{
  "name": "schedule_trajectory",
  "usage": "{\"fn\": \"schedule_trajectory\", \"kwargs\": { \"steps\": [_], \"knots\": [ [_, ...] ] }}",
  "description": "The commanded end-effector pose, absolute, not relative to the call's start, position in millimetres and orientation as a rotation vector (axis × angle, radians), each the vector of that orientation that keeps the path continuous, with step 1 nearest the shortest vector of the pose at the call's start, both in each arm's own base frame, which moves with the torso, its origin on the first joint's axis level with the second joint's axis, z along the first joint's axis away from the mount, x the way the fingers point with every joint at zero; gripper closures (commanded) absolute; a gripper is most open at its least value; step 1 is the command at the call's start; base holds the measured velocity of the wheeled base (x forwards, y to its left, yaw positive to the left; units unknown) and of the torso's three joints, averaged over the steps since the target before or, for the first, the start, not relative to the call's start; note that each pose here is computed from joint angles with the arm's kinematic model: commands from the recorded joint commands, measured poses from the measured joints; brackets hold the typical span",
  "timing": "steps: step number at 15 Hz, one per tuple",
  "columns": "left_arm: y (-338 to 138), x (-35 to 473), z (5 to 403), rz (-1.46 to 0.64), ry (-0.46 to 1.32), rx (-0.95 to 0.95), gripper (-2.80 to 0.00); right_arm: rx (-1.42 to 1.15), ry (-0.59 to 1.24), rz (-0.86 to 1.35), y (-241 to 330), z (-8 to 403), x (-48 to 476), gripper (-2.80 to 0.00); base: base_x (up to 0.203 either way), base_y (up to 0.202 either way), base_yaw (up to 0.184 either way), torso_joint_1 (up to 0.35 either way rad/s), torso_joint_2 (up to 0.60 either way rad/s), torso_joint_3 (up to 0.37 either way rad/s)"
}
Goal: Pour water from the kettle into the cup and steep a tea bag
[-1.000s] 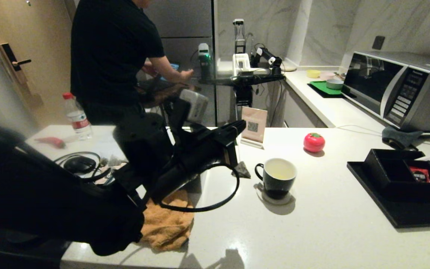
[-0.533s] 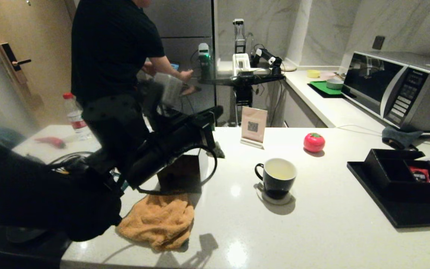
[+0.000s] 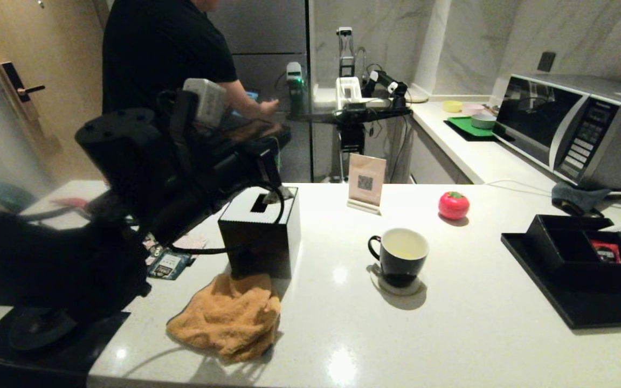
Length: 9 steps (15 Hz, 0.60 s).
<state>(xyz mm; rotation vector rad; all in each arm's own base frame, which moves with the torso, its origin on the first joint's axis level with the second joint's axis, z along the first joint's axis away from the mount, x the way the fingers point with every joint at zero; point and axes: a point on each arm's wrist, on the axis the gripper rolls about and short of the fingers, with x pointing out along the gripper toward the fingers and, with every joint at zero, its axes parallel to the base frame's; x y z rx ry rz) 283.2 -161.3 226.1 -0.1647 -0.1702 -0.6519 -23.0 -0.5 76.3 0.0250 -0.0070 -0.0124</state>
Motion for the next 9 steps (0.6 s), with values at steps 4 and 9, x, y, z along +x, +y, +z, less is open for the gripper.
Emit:
{"fn": "schedule_trajectory", "kwargs": {
  "steps": [4, 9],
  "knots": [
    [-140.7, 292.9, 232.9, -0.591, -0.19, -0.16, 0.0, 0.025, -0.006, -0.012, -0.5, 76.4, -22.9, 0.0, 0.0, 0.0, 0.0, 0.0, 0.0, 0.0],
    [-121.4, 303.4, 228.7, -0.524, -0.168, -0.15, 0.0, 0.025, -0.006, -0.012, -0.5, 76.4, -22.9, 0.0, 0.0, 0.0, 0.0, 0.0, 0.0, 0.0]
  ]
}}
